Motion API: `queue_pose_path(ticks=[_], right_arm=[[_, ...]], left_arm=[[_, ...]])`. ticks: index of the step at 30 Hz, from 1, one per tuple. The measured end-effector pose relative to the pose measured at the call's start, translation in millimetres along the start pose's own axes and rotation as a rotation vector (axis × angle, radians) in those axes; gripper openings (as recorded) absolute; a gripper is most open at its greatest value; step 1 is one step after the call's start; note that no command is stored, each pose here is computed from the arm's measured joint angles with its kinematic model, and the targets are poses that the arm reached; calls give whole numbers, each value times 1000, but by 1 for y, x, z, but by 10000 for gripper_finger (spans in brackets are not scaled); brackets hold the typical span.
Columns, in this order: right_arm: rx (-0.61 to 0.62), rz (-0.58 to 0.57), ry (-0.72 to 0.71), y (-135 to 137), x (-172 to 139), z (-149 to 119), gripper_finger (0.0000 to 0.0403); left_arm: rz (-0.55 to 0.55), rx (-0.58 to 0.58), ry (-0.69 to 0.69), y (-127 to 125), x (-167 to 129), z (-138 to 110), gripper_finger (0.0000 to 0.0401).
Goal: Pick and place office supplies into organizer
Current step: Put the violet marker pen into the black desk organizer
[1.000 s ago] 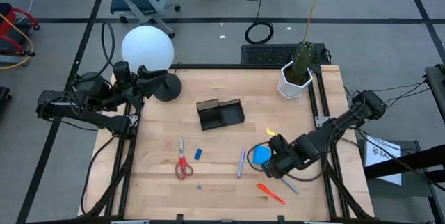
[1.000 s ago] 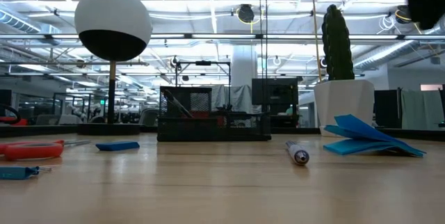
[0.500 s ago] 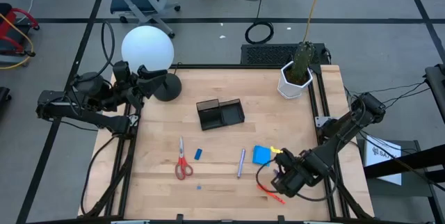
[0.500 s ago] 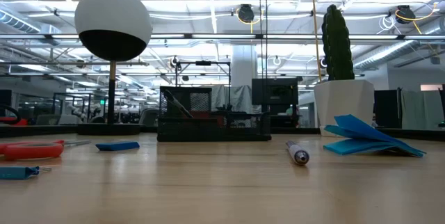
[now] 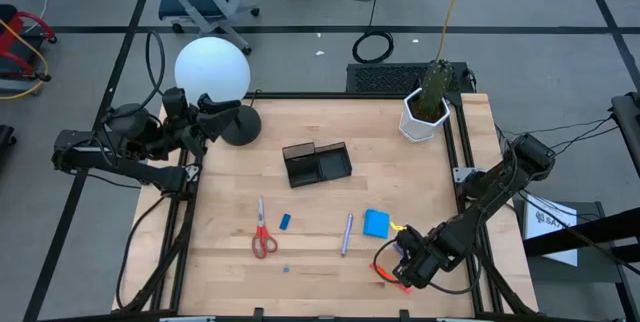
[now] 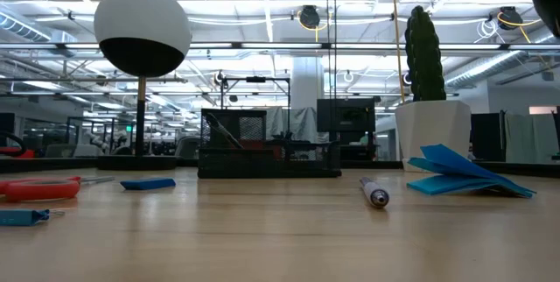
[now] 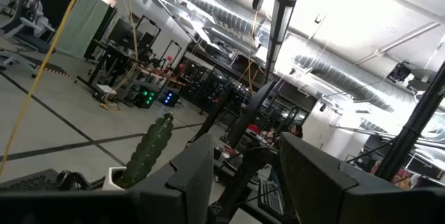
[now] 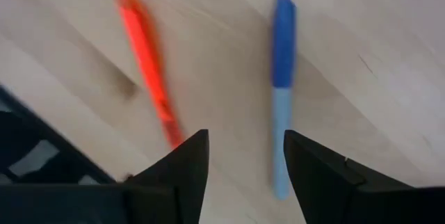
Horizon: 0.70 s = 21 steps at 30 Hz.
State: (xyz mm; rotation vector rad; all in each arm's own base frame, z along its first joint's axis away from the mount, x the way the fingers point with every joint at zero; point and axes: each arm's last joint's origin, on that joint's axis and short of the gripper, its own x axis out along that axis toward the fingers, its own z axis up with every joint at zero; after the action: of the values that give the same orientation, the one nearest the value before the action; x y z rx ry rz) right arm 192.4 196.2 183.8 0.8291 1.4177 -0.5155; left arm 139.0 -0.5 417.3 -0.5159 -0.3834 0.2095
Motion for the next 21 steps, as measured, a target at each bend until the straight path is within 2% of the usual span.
queue_pose_path(ticks=[3, 14, 21], right_arm=[[27, -34, -3, -6, 4, 1, 172], [37, -22, -16, -3, 5, 14, 171], [-15, -92, 18, 1, 31, 28, 171]], left_arm=[[0, 0, 1, 0, 0, 0, 170], [0, 0, 1, 0, 0, 0, 170], [0, 0, 0, 0, 0, 0, 170]])
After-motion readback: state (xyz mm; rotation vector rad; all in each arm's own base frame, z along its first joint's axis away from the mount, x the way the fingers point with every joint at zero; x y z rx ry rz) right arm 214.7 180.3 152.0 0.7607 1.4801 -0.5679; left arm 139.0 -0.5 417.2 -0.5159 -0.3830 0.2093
